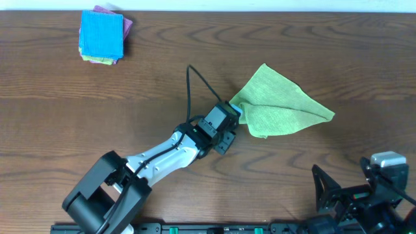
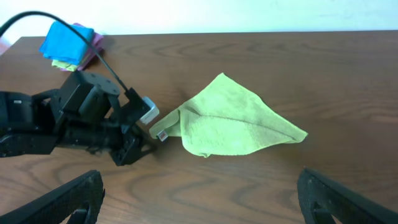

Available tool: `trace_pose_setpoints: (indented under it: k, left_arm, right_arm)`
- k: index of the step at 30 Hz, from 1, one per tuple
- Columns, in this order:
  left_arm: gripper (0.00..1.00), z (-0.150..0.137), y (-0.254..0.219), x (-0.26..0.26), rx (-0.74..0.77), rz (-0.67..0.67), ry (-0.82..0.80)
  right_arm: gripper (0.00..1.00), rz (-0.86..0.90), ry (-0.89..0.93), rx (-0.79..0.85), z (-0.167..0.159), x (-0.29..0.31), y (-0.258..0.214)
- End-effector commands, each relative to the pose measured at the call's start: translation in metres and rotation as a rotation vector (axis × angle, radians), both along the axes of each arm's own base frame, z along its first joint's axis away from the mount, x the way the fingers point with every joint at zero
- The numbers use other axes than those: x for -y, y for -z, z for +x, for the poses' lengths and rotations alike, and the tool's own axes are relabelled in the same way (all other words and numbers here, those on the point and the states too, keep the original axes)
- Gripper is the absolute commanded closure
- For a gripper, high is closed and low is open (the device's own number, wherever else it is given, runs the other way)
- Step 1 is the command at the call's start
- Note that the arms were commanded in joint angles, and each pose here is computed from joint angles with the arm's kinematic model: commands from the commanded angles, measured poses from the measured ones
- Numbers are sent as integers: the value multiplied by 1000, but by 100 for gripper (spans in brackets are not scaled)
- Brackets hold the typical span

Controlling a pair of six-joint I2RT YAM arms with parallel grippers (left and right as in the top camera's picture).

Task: Fold the cloth
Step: 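Reach the left gripper to the cloth's left corner and grasp it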

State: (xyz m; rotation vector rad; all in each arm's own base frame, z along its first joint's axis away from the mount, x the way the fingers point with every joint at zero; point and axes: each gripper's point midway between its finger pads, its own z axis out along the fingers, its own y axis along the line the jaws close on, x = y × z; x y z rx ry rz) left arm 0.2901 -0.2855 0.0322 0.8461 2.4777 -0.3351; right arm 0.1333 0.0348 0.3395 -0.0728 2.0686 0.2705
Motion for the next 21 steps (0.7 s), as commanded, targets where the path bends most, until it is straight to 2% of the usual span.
trace_pose_setpoints:
  k: [1,5,15,19,21]
  left_arm:
    - [54,26,-13,-8,134,78,-27]
    - [54,32,-17,-4,174,81,0]
    - [57,26,3,-1,131,98,39]
    - [61,21,4,4,106,71,62]
    - [67,21,5,5,106,71,62]
  right_arm:
    - [1,-17,-11,5,0,0,0]
    - [1,-16,-11,5,0,0,0]
    - [1,-16,-10,9,0,0,-1]
    - [1,-15,-11,12,0,0,-1]
    - [1,-14,-11,17,1,0,-2]
